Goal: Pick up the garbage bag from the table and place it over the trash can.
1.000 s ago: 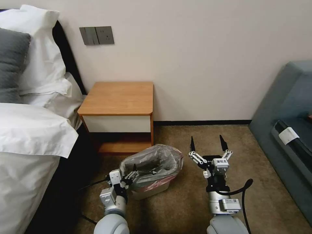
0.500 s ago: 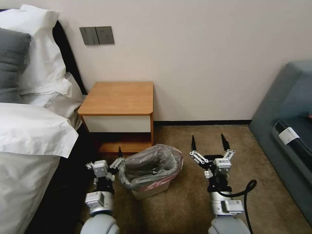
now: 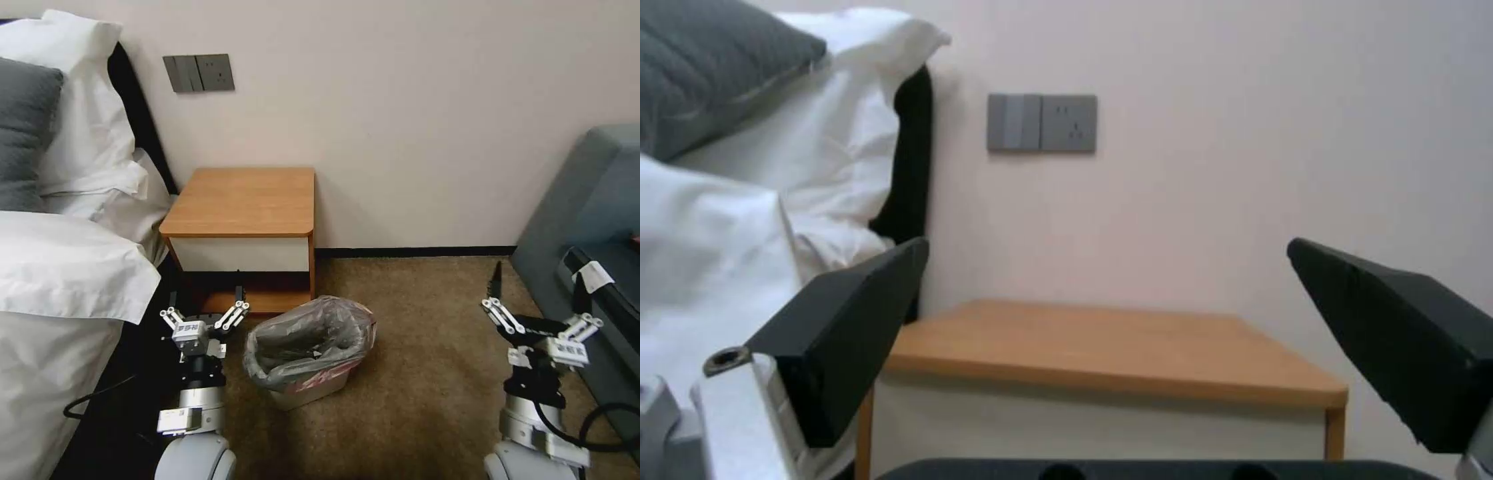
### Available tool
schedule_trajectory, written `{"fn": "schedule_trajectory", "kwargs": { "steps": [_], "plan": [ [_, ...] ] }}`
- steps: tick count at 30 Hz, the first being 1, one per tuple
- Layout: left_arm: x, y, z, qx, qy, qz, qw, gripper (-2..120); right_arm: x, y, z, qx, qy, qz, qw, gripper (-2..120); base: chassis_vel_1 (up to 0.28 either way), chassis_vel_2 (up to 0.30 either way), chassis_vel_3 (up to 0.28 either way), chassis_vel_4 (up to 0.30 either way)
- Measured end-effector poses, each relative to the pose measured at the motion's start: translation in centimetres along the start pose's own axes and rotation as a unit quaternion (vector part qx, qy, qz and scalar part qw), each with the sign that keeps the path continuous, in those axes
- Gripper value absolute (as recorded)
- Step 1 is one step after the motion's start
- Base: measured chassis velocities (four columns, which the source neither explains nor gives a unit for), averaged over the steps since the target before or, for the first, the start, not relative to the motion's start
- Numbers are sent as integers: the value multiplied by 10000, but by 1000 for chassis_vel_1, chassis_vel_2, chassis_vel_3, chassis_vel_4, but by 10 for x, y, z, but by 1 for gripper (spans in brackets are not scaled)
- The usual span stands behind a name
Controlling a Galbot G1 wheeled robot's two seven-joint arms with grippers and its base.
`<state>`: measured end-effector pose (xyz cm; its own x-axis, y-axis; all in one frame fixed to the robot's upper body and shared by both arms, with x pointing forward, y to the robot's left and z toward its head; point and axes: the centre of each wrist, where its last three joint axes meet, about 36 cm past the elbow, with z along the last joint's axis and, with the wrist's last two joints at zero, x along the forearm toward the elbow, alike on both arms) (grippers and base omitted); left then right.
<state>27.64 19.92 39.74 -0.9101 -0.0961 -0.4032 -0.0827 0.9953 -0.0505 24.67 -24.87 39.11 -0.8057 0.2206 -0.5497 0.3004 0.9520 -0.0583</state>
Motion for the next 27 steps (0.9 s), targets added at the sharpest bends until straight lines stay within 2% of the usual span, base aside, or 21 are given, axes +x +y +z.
{"fn": "schedule_trajectory", "kwargs": {
  "steps": [5, 27],
  "plan": [
    [-3, 0, -7, 25, -146, -30, 9999, 100, 0, 0, -4, -9, -126, 85, 9999, 100, 0, 0, 0, 0],
    [-3, 0, -8, 38, -136, -49, 9999, 100, 0, 0, -5, 3, -122, 62, 9999, 100, 0, 0, 0, 0]
  ]
}}
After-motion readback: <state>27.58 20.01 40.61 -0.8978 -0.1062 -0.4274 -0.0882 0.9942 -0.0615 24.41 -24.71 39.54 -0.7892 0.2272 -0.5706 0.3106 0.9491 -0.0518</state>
